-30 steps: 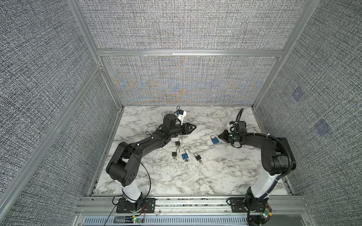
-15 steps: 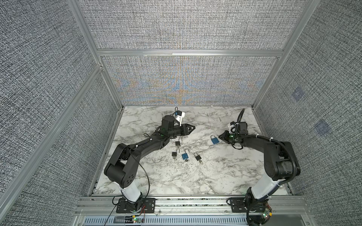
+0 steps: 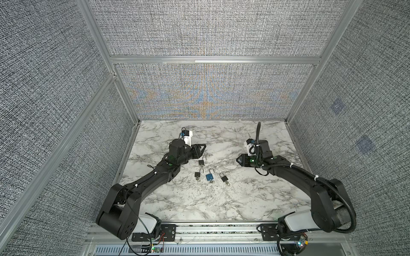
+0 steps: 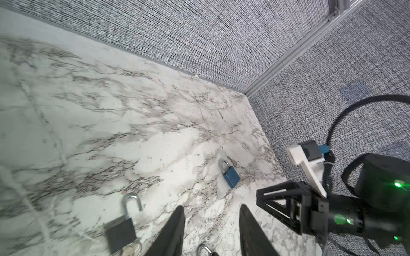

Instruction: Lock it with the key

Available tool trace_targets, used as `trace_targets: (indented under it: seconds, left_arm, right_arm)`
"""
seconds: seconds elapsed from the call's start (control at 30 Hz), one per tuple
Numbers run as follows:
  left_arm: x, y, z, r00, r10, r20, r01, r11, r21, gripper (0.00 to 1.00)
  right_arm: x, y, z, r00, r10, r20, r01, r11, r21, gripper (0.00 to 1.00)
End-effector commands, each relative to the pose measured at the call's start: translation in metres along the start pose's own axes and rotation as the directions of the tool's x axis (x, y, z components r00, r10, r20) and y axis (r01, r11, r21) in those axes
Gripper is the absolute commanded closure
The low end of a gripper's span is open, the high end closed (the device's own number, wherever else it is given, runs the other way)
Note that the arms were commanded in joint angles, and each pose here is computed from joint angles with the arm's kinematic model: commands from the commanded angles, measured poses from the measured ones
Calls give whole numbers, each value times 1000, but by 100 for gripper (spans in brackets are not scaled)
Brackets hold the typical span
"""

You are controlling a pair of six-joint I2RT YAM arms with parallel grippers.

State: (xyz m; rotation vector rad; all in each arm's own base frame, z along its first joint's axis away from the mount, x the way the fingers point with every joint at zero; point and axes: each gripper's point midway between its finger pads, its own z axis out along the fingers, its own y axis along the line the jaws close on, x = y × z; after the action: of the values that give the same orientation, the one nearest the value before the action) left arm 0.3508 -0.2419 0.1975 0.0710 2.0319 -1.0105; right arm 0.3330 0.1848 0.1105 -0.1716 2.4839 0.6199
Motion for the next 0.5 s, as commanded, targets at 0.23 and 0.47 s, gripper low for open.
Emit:
trace_targets:
  seconds: [0.23, 0.47]
  left_arm:
    - [17, 24, -54, 993, -58, 107, 68, 994, -84, 47]
    - [33, 32, -81, 984, -90, 153, 104, 991, -85, 43]
  right_arm:
    - [36, 48, 5, 984, -147, -103, 141, 988, -57, 37]
    - [43, 68, 12, 983, -116, -142, 92, 982, -168, 37]
